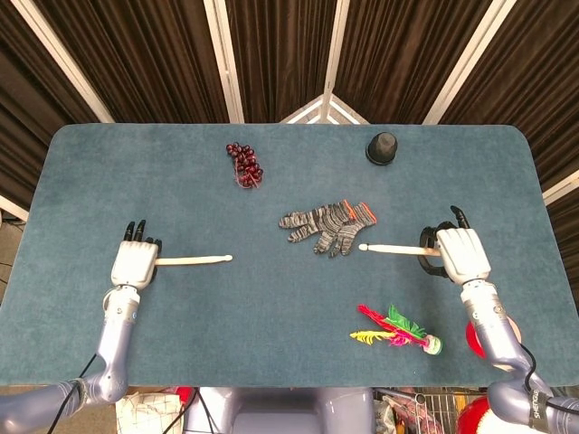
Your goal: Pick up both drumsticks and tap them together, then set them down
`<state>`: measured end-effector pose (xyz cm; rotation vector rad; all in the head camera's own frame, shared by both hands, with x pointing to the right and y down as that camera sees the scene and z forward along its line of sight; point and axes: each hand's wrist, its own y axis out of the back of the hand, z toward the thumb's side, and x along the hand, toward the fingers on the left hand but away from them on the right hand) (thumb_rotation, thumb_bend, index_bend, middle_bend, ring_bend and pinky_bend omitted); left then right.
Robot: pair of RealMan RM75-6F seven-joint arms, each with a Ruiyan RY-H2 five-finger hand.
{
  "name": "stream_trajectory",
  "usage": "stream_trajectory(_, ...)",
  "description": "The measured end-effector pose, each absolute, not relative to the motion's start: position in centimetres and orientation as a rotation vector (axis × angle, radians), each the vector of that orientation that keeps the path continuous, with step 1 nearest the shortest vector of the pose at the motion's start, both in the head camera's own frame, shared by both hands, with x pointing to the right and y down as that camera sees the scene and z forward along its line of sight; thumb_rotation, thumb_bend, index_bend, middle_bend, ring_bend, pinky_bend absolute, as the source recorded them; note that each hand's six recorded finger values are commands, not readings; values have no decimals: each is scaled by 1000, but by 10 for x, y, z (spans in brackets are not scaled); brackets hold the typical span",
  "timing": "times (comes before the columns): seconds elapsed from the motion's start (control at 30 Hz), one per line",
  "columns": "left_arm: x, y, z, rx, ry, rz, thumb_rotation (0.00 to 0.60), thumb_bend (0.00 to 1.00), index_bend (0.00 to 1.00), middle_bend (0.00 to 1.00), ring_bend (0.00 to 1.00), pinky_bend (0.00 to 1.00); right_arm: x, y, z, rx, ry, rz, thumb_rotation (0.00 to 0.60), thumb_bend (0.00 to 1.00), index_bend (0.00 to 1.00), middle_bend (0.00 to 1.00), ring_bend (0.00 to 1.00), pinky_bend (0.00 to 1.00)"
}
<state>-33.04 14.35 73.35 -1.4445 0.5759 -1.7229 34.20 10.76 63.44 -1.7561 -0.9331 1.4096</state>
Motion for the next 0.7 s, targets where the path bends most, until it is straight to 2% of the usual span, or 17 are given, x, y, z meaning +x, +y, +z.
stream_trajectory(0.7, -322, 144, 738, -1410, 539, -1723, 600, 480, 481, 454, 41, 0, 345, 107, 636, -1750, -935, 1419, 600, 395, 698, 576, 364, 36)
